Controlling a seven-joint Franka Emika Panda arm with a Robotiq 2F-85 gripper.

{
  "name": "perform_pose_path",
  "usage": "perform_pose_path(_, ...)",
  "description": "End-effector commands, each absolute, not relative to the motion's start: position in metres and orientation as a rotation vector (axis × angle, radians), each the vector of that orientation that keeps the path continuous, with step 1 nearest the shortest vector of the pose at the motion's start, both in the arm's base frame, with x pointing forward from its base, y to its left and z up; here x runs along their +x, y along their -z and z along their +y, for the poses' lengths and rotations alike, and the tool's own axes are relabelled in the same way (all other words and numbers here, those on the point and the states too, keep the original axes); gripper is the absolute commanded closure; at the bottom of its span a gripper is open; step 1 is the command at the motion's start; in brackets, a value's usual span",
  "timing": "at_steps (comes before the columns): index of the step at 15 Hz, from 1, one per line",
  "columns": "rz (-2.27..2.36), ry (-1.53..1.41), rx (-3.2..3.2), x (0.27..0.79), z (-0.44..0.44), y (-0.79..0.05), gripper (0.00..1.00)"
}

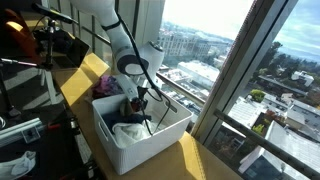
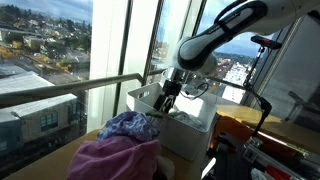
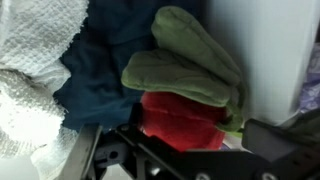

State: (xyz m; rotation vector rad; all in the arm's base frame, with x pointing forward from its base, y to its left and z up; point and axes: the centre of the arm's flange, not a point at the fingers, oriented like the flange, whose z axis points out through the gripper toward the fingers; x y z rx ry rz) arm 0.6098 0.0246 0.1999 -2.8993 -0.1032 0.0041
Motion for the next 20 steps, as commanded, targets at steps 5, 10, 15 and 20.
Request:
perform_pose_path(5,-0.096,-0.041,-2.799,0.615,0.038,-0.138,0.26)
perform_pose_path(10,-0.095,-0.024,-2.778,0.614,0.029,-0.144,0.59)
perform_pose_path(15,-0.082,0.0,-2.776,0.613,0.008,-0.159,0.95)
perform_pose_path(20,-0.053,0.005,-2.779,0.603,-0.014,-0.165,1.0)
